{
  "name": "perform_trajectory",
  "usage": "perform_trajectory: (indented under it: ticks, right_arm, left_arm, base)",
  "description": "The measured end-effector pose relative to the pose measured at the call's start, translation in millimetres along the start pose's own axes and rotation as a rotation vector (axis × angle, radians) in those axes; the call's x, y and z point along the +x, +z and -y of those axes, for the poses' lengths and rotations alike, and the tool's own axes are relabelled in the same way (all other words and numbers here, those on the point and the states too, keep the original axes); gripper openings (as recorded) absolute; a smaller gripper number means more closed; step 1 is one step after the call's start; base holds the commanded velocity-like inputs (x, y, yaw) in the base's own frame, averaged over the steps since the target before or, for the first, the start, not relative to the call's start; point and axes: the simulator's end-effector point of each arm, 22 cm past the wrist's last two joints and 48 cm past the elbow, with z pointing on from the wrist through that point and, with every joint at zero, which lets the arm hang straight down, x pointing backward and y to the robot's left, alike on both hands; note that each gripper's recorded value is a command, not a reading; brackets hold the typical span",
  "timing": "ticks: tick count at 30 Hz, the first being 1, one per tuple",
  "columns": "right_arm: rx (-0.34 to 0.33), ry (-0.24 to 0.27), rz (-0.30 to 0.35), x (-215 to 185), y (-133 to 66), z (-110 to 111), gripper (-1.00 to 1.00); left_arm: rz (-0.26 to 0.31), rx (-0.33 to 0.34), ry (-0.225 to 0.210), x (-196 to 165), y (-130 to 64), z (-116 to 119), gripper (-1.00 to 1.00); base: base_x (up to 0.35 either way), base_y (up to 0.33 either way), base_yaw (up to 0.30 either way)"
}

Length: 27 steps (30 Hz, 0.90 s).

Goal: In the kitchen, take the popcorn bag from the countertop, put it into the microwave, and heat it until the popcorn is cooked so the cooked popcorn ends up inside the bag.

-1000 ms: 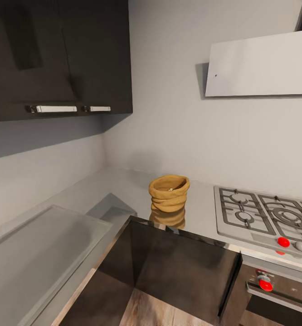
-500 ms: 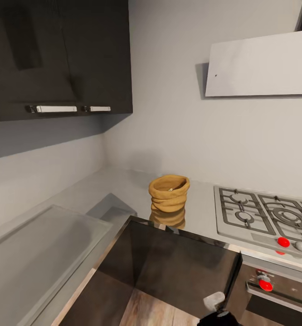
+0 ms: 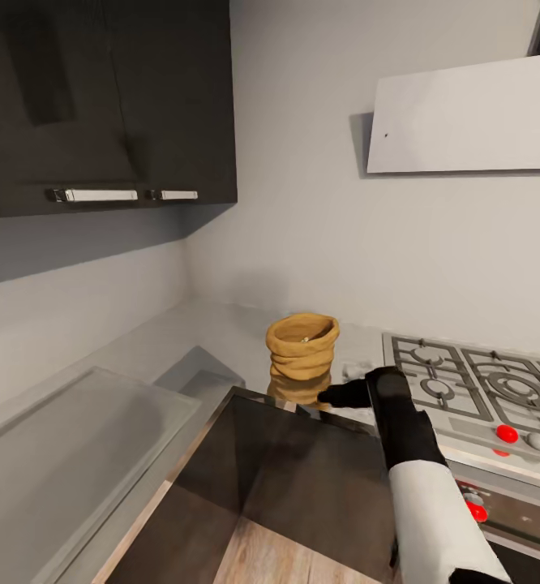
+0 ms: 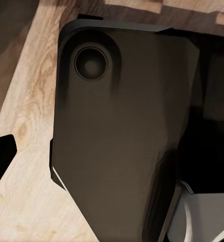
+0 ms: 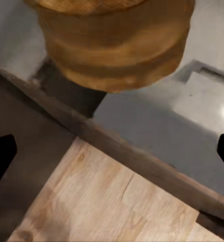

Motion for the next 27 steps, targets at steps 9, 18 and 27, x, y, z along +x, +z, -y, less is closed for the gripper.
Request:
perform_trajectory:
  ticks: [9, 18, 27]
  right_arm:
    - [0.05, -0.047, 0.193, -157, -59.1, -3, 1.0]
    - [0.304, 0.085, 0.266, -232, -80.0, 32, 1.0]
    - [0.348, 0.121, 0.209, -219, -79.7, 41, 1.0]
  left_arm:
    - [0.0, 0.0, 0.001, 0, 0.0, 0, 1.0]
    - [0.0, 0.0, 0.001, 0, 0.0, 0, 1.0]
    - [0.0, 0.0, 0.0, 0, 0.0, 0, 1.0]
  base:
    - [0.0, 0.0, 0.0]
    - [0.0, 0.0, 0.0]
    - [0.0, 0.0, 0.0]
